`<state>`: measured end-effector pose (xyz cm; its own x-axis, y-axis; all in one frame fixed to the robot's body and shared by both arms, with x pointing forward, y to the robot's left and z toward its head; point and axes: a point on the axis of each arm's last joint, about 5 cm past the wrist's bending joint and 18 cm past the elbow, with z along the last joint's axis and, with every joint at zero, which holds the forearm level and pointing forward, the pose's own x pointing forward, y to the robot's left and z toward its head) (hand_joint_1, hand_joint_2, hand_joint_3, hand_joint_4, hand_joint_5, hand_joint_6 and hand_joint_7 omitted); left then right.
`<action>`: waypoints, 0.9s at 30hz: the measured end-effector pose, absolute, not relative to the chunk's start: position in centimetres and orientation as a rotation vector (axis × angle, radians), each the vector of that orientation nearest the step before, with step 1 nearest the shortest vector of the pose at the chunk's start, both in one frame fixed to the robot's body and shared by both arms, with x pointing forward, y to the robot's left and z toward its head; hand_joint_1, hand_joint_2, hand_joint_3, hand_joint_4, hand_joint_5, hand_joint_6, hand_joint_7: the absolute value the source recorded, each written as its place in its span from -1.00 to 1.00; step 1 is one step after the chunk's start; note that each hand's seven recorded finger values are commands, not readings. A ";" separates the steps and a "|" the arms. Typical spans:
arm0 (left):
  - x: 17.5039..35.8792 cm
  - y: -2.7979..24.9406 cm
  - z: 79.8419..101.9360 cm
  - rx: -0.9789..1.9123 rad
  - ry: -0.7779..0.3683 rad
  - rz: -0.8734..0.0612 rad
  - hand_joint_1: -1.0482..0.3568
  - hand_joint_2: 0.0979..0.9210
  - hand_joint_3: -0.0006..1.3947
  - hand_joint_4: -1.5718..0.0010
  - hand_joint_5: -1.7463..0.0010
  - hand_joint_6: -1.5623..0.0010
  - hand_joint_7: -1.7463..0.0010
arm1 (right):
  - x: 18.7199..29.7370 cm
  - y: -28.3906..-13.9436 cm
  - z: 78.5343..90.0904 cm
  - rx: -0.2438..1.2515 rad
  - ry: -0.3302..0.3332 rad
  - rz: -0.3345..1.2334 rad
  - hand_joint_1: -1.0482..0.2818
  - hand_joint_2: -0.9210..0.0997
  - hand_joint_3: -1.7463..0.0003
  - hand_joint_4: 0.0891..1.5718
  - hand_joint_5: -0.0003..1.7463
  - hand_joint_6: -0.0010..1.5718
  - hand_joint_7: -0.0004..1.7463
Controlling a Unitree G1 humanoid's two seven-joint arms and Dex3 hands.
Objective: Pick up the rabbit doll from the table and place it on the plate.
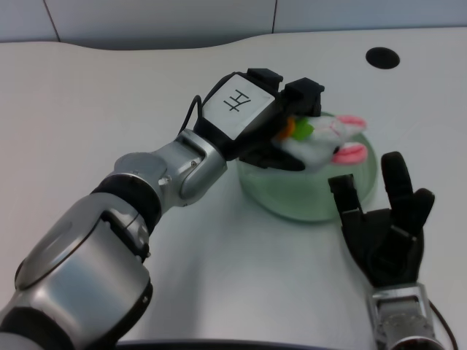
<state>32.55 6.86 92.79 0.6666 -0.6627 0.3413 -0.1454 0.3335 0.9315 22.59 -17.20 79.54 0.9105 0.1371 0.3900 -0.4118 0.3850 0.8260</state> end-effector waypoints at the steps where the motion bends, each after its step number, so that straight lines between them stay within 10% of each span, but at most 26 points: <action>1: 32.6 6.9 92.8 1.210 -0.810 -0.391 -0.18 1.00 -0.39 -0.22 -1.00 0.20 -1.00 | 22.6 -17.2 79.5 1.125 -0.276 0.355 -0.43 -1.00 0.63 -0.40 0.32 0.29 -1.00; 5: 32.5 6.8 92.8 1.209 -0.811 -0.393 -0.30 1.00 -0.30 -0.01 -0.91 0.35 -0.88 | 22.5 -17.2 79.5 1.123 -0.279 0.352 -0.44 -1.00 0.64 -0.37 0.30 0.30 -0.99; 7: 32.4 6.2 92.5 1.287 -0.779 -0.417 -0.64 1.00 -0.04 0.67 -0.26 0.60 0.13 | 22.3 -17.1 79.4 1.123 -0.284 0.344 -0.44 -1.00 0.65 -0.35 0.29 0.30 -1.00; 9: 32.2 5.8 91.9 1.380 -0.706 -0.449 -0.75 1.00 0.05 0.91 0.04 0.66 0.59 | 22.0 -17.0 79.3 1.125 -0.290 0.338 -0.43 -1.00 0.65 -0.34 0.28 0.30 -1.00; 23: 32.1 5.6 91.6 1.423 -0.665 -0.464 -0.78 1.00 0.07 0.98 0.13 0.64 0.76 | 22.0 -17.1 79.3 1.123 -0.303 0.334 -0.43 -1.00 0.65 -0.32 0.25 0.30 -1.00; 27: 32.1 5.6 91.6 1.409 -0.624 -0.484 -0.87 1.00 0.12 1.00 0.75 0.97 0.98 | 22.0 -17.1 79.3 1.123 -0.302 0.336 -0.42 -1.00 0.64 -0.33 0.24 0.29 -1.00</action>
